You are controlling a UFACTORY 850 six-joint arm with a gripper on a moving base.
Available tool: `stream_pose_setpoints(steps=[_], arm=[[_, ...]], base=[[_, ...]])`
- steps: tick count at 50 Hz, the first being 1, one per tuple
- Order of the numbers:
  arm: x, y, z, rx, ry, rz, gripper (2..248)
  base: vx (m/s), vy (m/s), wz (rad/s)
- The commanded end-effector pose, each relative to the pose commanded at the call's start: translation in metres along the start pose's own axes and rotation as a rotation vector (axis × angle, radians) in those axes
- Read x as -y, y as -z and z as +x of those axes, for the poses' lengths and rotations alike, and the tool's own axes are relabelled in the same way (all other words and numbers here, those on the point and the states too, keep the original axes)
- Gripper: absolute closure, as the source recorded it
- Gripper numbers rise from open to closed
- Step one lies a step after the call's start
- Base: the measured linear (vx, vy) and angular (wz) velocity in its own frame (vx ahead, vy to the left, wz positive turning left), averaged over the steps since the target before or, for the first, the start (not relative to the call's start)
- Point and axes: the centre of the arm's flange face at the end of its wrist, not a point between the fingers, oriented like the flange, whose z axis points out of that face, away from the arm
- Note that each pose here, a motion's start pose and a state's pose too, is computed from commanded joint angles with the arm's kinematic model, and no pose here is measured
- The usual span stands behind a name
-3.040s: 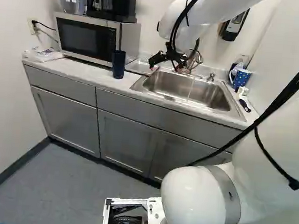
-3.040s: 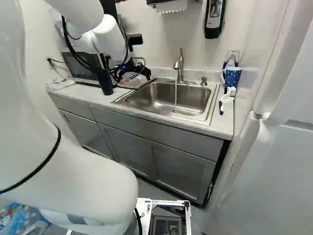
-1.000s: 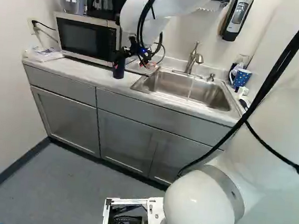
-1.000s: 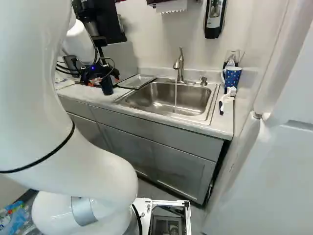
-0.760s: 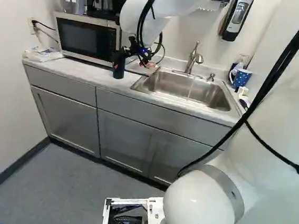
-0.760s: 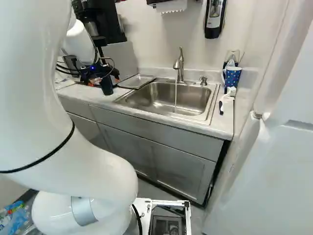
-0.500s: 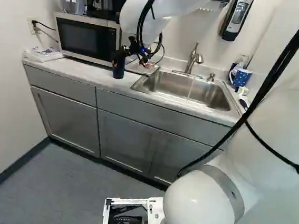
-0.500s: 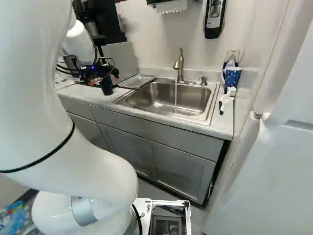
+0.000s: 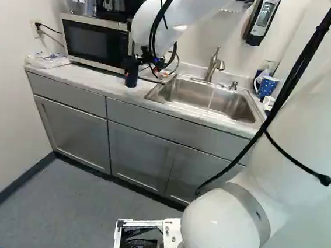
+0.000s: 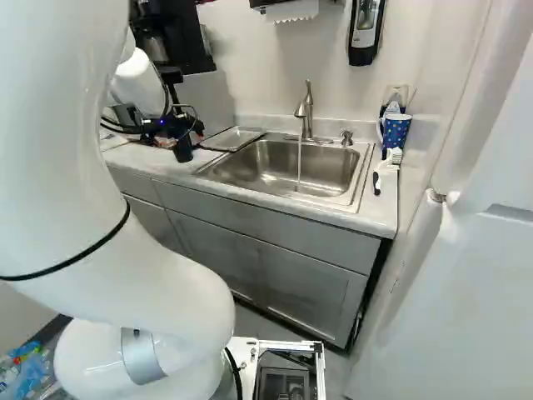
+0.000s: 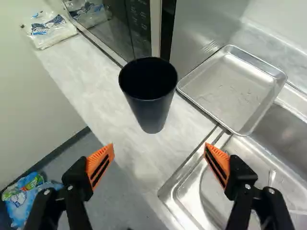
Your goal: Rinse the cup and place it in the tray
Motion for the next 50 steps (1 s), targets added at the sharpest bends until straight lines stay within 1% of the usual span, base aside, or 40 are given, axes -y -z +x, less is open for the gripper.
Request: stream_pose_setpoints(steps=[30,50], arm=[[0.001,-0.031,-0.006,-0.070,0.000,0.002,3],[0.001,-0.050,-0.010,-0.134,0.000,0.004,3]], base=[[0.000,0.000,0.000],[0.000,0.000,0.000]])
